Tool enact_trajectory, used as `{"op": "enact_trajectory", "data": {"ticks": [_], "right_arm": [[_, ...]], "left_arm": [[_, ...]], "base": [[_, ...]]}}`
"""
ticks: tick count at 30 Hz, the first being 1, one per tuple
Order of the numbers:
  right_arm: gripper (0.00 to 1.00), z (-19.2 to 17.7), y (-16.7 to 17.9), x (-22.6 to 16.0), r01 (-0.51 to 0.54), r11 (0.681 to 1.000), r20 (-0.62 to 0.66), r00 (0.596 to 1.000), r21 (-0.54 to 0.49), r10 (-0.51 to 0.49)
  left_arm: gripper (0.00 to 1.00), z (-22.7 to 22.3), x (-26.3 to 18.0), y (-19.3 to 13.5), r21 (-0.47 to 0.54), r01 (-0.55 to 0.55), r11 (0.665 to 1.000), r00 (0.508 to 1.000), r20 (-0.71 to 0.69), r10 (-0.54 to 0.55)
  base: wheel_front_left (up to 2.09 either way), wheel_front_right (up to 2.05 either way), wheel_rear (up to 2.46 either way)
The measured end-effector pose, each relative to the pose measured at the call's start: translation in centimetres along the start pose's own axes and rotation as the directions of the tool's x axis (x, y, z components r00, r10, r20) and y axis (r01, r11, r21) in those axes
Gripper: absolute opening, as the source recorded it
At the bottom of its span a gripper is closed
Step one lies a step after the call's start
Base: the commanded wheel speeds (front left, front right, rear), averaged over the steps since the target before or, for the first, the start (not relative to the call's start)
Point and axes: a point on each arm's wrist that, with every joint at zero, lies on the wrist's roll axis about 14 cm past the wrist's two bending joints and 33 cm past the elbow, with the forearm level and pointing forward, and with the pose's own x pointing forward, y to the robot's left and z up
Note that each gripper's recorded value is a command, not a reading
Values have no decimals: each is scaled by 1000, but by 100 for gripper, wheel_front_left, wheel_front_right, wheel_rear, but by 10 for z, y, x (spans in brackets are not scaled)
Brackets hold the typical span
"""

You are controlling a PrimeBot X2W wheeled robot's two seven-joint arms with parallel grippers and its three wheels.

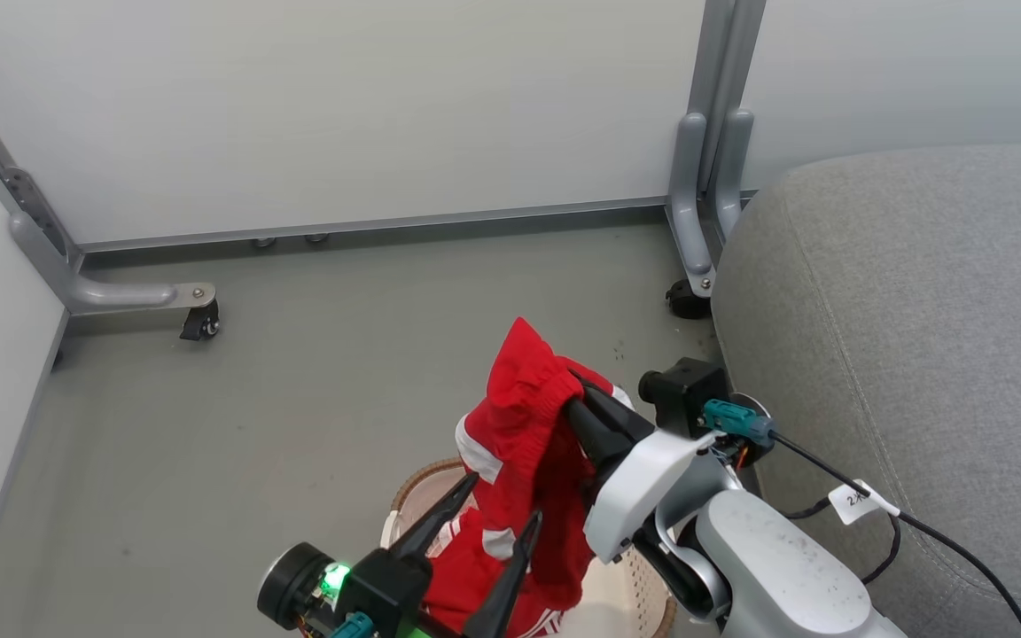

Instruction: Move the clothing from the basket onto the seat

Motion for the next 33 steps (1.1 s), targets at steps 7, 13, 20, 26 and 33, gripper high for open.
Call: {"op": "enact_trajectory", "data": {"ticks": [7, 13, 20, 26, 33], "right_arm": [[0, -2, -8, -5, 27, 1000, -3, 1000, 3, -27], [0, -1, -25, -12, 76, 997, -2, 997, -3, -76], [0, 3, -65, -32, 183, 983, 3, 983, -30, -183], [0, 10, -108, -57, 308, 950, 23, 951, -43, -308], [0, 14, -155, -98, 464, 885, 41, 886, -43, -463]], "left_arm": [[100, -4, 3, -2, 9, 17, 1000, 1000, -17, -17], [100, -10, 9, -7, 2, 49, 999, 998, -37, -49], [100, -18, 23, -18, -8, 112, 994, 992, -64, -112], [100, -20, 44, -39, -13, 222, 975, 972, -69, -223], [100, -24, 62, -74, -54, 362, 931, 928, -70, -365]], "base": [[0, 0, 0], [0, 0, 0], [0, 0, 0], [0, 0, 0], [0, 0, 0]]}}
